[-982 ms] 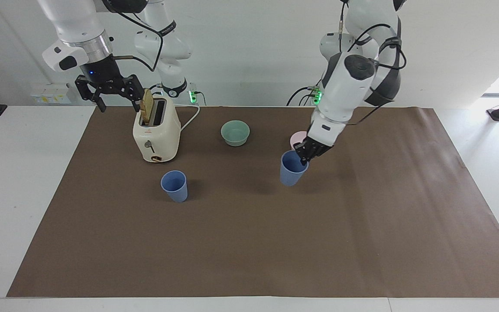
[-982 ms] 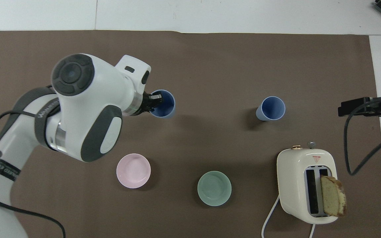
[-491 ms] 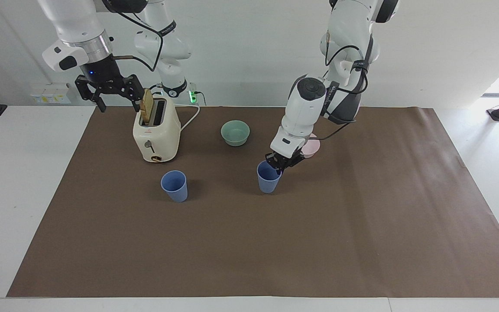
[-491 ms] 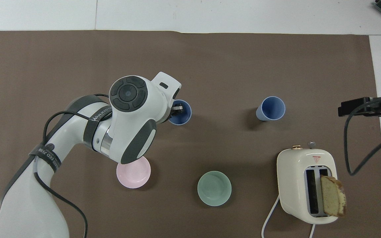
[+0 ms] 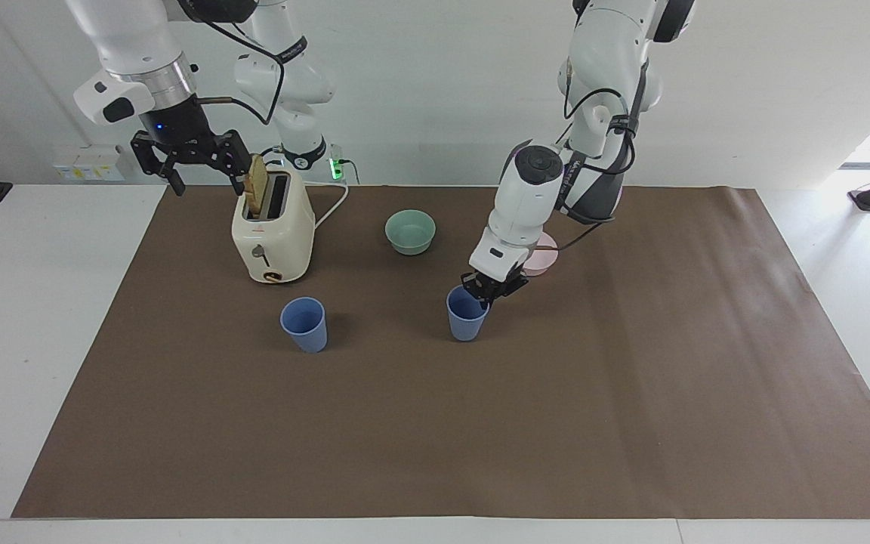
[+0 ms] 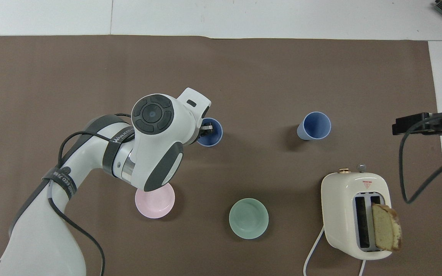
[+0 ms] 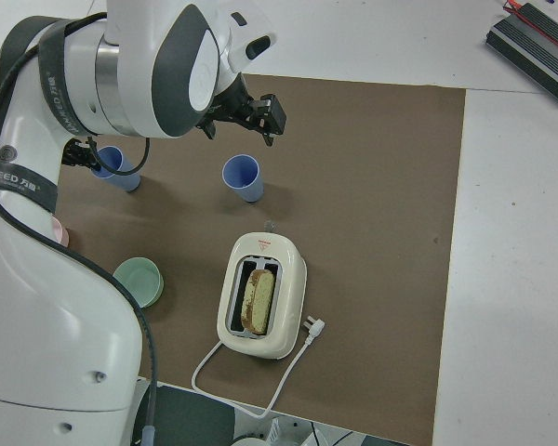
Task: Stack blue cups with both arms
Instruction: 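Carry the blue cup with the left gripper toward the table center, then open the left gripper and release the blue cup upright, then withdraw the left gripper while the right gripper reaches the other cup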
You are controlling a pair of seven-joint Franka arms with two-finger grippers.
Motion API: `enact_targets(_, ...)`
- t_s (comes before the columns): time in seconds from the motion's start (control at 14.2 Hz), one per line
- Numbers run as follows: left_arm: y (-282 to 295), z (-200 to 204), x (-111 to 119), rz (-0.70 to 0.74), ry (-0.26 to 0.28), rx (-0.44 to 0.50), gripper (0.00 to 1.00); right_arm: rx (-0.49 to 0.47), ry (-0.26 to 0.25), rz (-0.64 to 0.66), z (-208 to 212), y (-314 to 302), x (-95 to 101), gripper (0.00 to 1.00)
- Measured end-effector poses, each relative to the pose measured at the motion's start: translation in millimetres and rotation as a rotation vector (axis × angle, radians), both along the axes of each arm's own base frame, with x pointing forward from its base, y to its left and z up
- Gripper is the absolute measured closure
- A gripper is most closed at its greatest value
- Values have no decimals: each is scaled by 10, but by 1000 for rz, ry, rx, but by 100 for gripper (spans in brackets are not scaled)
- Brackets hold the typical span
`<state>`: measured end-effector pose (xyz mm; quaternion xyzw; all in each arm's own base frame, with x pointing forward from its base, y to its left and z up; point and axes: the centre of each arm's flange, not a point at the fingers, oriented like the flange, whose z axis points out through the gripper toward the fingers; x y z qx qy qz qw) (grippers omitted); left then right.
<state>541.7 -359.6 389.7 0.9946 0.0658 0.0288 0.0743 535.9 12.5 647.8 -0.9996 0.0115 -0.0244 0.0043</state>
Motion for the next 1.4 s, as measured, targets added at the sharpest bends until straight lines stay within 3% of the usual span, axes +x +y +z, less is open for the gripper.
enact_targets(0.35, 25, -89, -12, 5, -11, -5, 93, 0, 0, 0, 0, 0, 0, 0)
enact_targets(0.63, 98, -46, 40, 18, -8, 2, 53, 0, 0, 0, 0, 0, 0, 0)
enact_targets(0.91, 539, 476, 242, 34, -29, 30, 6, 1, -42, 4, 27, 19, 46, 0)
enact_targets(0.98, 724, 633, 276, 23, -35, 38, 0, 1, -44, 8, 4, 41, 55, 0)
enact_targets(1.4, 1861, 1152, 343, -104, 5, 100, 0, 8, -48, 35, -580, 186, 269, 0)
